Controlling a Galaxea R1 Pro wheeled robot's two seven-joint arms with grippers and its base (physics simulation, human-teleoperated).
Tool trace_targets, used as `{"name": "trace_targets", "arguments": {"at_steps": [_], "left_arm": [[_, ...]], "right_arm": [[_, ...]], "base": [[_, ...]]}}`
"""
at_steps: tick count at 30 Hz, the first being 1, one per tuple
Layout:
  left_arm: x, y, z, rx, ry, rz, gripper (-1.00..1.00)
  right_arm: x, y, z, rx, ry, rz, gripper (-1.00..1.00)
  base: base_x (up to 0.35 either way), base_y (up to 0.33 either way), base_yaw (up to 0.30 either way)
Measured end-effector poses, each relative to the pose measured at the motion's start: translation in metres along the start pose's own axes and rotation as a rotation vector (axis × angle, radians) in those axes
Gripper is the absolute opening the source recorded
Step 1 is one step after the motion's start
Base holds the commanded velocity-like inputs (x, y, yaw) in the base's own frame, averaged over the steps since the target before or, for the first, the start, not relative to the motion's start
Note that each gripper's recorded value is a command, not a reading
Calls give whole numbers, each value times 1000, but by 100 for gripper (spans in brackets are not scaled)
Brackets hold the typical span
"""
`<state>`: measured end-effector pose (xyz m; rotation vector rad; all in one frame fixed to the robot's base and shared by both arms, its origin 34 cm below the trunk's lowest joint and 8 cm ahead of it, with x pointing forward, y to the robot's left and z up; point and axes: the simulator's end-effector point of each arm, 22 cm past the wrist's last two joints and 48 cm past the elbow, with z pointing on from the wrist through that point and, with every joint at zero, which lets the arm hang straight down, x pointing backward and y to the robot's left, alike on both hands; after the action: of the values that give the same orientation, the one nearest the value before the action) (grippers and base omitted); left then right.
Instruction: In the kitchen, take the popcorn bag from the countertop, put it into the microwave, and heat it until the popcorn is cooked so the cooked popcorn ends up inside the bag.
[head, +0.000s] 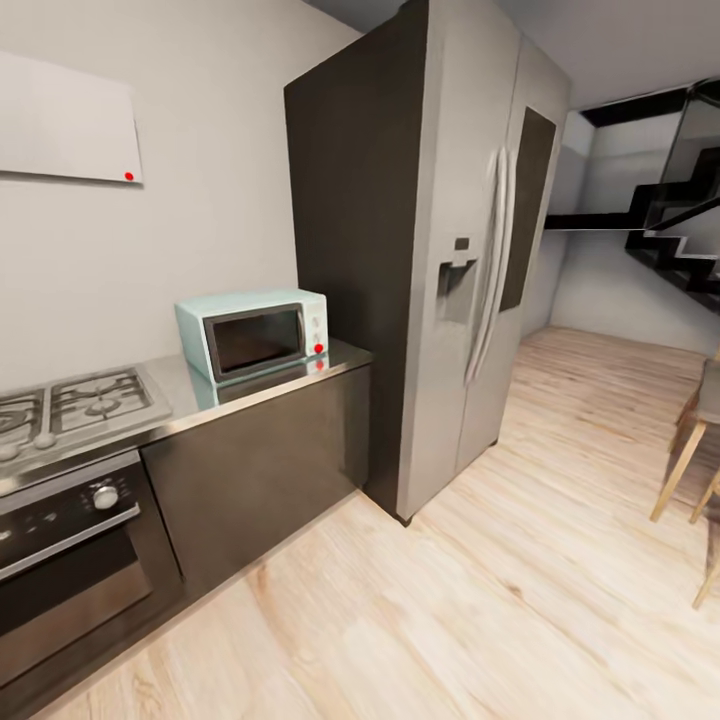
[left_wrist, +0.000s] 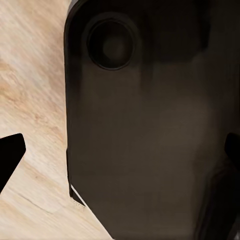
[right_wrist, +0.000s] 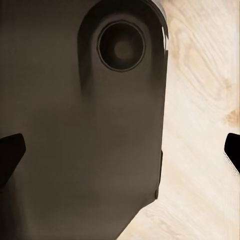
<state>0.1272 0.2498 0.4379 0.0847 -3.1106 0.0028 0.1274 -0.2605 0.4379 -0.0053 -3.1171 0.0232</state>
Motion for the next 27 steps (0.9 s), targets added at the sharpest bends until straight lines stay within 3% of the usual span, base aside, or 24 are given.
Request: {"name": "trace_targets", "arguments": {"at_steps": [18,27], "left_arm": [[0,0,0,0,1,-3,100],[1,0,0,-1,2,-4,100]], "right_arm": [[-1,0,0,0,-4,0,100],[-1,0,0,0,-4,-3,100]], "base": [[322,-130,3],[322,-141,170]]}}
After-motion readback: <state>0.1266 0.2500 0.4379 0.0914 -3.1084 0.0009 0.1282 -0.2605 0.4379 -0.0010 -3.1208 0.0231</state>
